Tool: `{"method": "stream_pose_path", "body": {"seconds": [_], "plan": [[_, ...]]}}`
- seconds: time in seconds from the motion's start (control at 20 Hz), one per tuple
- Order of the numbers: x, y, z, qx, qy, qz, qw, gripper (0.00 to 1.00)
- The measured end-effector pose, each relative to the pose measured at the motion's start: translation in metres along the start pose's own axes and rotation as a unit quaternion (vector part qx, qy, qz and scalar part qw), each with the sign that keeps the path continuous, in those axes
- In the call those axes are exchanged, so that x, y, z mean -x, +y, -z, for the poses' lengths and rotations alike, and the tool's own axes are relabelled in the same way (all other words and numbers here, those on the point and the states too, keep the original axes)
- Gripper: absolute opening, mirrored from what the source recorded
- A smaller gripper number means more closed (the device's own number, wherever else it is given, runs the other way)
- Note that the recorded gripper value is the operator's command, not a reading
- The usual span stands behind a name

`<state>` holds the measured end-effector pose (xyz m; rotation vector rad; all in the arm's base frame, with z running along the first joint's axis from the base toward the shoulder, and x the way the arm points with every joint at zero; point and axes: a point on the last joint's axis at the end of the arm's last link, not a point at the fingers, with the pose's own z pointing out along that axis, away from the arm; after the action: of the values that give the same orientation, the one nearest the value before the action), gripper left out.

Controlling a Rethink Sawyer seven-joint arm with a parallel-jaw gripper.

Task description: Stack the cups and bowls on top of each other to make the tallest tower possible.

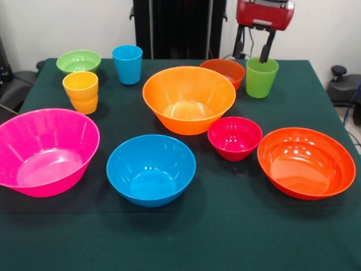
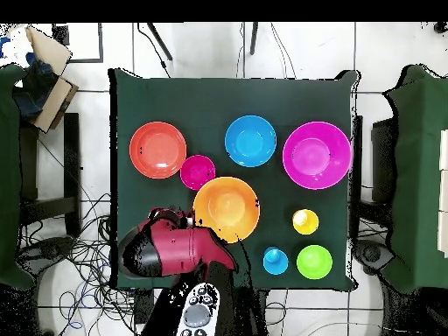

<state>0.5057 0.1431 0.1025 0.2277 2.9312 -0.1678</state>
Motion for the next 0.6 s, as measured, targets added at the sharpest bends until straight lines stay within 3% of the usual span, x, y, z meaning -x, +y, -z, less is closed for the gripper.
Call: {"method": "stream_pose_path", "body": {"seconds": [0.6], "plan": [[-0.030,-0.003,-0.003,-0.004,0.026,0.003,0.9997,1.00]]}}
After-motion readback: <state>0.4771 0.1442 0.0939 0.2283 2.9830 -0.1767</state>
